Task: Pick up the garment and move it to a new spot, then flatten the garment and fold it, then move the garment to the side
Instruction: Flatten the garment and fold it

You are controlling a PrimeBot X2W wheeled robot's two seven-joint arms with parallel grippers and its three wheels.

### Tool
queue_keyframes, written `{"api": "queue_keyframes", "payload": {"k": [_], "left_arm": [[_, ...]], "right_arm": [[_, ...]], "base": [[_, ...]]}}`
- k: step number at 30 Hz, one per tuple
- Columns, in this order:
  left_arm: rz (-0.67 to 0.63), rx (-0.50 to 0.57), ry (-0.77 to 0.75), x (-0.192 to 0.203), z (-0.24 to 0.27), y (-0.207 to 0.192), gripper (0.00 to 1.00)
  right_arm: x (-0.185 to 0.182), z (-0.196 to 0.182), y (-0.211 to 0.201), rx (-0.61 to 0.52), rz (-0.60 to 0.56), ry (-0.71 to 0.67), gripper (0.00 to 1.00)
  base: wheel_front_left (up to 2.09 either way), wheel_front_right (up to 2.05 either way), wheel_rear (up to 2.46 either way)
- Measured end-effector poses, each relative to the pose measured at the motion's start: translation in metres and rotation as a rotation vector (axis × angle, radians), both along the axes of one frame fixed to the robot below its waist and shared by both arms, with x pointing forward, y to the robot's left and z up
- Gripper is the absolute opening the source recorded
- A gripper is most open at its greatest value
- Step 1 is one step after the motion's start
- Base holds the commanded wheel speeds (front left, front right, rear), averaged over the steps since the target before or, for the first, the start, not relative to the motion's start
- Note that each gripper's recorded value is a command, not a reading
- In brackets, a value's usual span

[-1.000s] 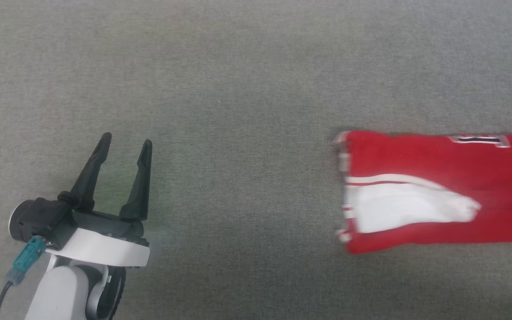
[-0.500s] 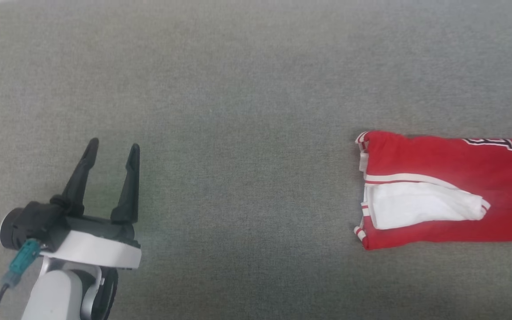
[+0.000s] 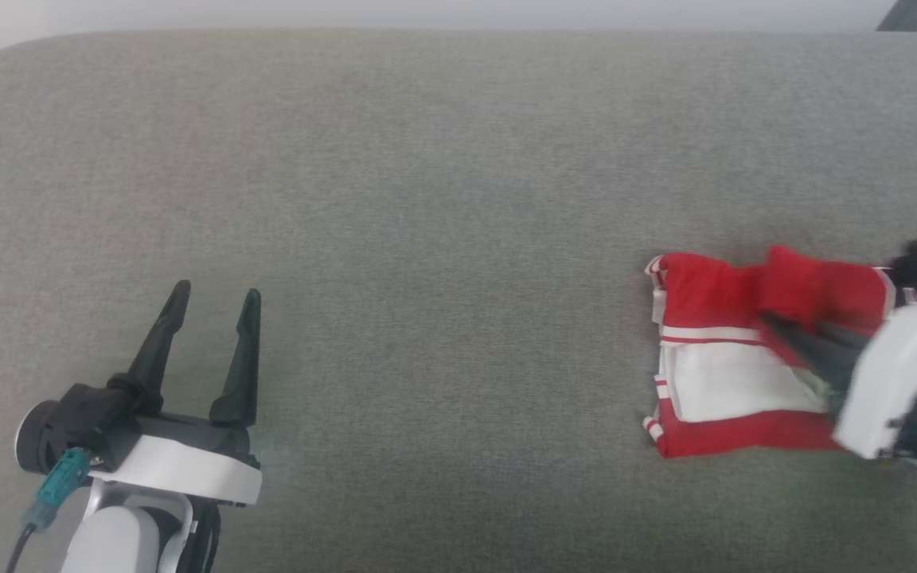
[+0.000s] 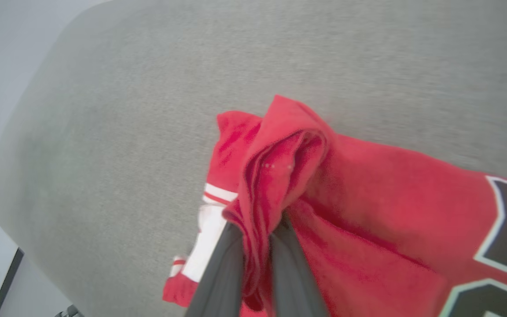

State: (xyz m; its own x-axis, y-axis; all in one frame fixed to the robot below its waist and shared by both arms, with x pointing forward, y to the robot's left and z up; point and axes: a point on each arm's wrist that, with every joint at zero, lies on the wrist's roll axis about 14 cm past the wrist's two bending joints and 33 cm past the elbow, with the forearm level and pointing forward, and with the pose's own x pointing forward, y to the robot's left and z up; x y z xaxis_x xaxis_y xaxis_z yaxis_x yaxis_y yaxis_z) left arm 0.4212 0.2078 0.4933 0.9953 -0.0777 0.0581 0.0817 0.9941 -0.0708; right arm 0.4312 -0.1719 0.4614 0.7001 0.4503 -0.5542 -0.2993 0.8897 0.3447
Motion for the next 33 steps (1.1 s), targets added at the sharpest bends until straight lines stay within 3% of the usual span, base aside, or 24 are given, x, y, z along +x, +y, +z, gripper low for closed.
{"api": "queue_keyframes", "payload": {"k": [5, 15, 16, 17, 18, 22, 33], "left_arm": [[0.025, 0.005, 0.008, -0.004, -0.002, 0.008, 1.00], [0.076, 0.004, 0.026, -0.009, -0.007, 0.023, 1.00], [0.077, 0.003, 0.027, -0.009, -0.006, 0.023, 1.00], [0.071, 0.000, 0.025, -0.010, -0.006, 0.021, 1.00], [0.064, -0.003, 0.023, -0.010, -0.005, 0.020, 1.00], [0.058, -0.013, 0.020, -0.010, -0.003, 0.018, 1.00], [0.014, -0.048, 0.028, -0.020, -0.004, 0.001, 1.00]], "right_arm": [[0.002, -0.005, 0.046, 0.030, 0.123, 0.015, 0.00], [0.002, -0.038, 0.064, 0.001, 0.177, 0.087, 0.02], [0.003, -0.038, 0.062, 0.000, 0.172, 0.084, 0.21], [0.003, -0.034, 0.063, 0.015, 0.167, 0.067, 0.78], [0.004, -0.030, 0.063, 0.029, 0.161, 0.055, 1.00], [0.008, -0.016, 0.055, 0.045, 0.135, 0.001, 1.00], [0.017, 0.025, -0.020, 0.036, -0.122, -0.276, 1.00]], "base": [[0.00, 0.00, 0.00], [0.00, 0.00, 0.00], [0.00, 0.00, 0.00], [0.00, 0.00, 0.00], [0.00, 0.00, 0.00], [0.00, 0.00, 0.00], [0.00, 0.00, 0.00]]}}
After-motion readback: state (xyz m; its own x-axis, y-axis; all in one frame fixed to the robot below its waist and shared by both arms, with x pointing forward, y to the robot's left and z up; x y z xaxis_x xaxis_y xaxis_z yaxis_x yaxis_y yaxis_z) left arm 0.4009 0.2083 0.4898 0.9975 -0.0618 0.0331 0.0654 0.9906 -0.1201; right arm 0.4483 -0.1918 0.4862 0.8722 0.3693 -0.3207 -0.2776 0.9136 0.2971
